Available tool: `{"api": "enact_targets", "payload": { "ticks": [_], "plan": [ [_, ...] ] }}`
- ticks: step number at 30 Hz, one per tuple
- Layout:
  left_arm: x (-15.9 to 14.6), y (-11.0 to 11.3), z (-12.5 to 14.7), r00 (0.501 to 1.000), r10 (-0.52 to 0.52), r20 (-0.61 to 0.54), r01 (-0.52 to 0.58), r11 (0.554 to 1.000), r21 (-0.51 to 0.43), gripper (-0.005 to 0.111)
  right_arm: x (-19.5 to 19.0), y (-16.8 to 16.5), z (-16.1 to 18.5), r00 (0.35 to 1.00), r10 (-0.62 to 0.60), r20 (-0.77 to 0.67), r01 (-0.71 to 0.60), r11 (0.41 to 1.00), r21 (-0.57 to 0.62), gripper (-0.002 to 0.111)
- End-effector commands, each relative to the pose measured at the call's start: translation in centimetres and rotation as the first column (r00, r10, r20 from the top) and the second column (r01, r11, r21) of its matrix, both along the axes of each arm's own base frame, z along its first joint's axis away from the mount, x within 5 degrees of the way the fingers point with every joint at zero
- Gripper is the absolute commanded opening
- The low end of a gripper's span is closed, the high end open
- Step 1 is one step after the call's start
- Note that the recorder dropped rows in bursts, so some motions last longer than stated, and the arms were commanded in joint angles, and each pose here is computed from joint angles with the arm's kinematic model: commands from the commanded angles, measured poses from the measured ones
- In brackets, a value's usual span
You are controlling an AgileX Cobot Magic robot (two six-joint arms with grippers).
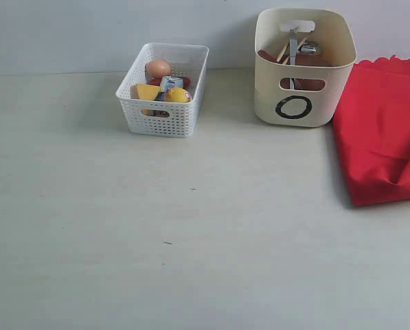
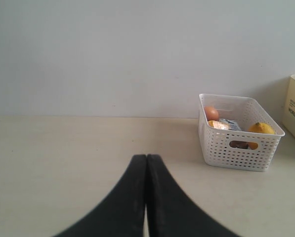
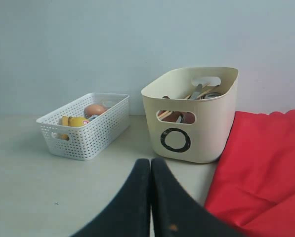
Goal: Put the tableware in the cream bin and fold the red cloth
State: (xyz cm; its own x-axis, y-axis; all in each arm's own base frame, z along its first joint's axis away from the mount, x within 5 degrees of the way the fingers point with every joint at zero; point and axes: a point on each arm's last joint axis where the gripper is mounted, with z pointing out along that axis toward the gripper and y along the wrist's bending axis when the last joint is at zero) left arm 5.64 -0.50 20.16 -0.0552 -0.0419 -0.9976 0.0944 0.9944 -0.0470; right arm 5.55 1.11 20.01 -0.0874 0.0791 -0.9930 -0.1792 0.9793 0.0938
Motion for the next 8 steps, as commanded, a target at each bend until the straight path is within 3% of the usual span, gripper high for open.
{"api": "enact_targets", "payload": {
  "ticks": [1,8],
  "plan": [
    [-0.03,0.01,-0.09,1.000,0.001,0.001,-0.001,1.000,-0.007,0.001,-0.03,-0.01,-0.09,1.000,0.001,0.006,-0.001,1.000,-0.006,0.000],
    [-0.03,0.01,-0.09,1.000,0.001,0.001,-0.001,1.000,-0.007,0.001,-0.03,-0.01,-0.09,1.000,0.001,0.006,-0.001,1.000,-0.006,0.000]
  ]
}}
